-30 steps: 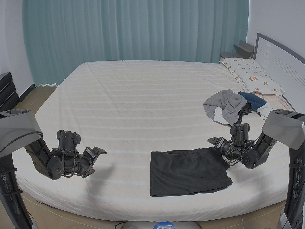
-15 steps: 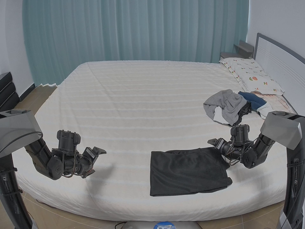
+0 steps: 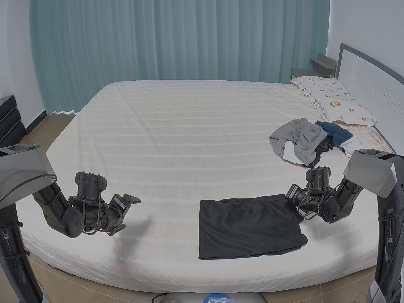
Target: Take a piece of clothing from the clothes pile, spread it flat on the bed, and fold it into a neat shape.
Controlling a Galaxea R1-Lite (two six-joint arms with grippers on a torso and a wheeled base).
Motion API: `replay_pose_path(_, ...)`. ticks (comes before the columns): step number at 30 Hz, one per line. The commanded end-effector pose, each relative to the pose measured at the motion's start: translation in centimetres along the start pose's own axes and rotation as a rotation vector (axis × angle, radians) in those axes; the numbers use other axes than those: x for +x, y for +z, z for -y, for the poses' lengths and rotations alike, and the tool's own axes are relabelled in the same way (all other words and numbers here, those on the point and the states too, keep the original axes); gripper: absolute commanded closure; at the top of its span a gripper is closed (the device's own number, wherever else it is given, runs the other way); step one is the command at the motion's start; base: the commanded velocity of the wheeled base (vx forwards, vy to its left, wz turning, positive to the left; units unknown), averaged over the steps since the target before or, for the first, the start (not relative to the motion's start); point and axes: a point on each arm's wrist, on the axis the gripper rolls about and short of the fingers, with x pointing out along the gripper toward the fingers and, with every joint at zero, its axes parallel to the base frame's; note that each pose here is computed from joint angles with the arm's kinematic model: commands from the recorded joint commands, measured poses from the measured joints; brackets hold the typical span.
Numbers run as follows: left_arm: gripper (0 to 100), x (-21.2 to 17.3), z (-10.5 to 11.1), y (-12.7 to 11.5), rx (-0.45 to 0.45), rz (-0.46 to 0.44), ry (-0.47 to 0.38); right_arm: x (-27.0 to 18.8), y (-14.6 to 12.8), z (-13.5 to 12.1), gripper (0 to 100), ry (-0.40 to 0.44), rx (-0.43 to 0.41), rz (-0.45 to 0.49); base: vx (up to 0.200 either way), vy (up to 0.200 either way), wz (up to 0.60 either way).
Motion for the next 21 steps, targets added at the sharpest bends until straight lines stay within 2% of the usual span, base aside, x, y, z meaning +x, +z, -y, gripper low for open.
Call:
replay_pose_path(1, 0, 0.0, -0.1, 0.0, -0.001, -0.001, 0.002, -0.3, 0.3, 0.5, 100, -0.014, 0.012, 0.004, 0.000, 0.000, 0.00)
replay_pose_path(20, 0, 0.0, -0.1, -0.1, 0.001, -0.001, 0.006, -0.4, 1.1, 1.8, 100, -0.040, 0.043, 0.017, 0.000, 0.000, 0.00)
replay_pose_path(21, 0, 0.0, -0.1, -0.1, 0.001, -0.001, 0.006, -0.6, 1.2, 1.8, 0, -0.038, 0.044, 0.017, 0.000, 0.000, 0.00)
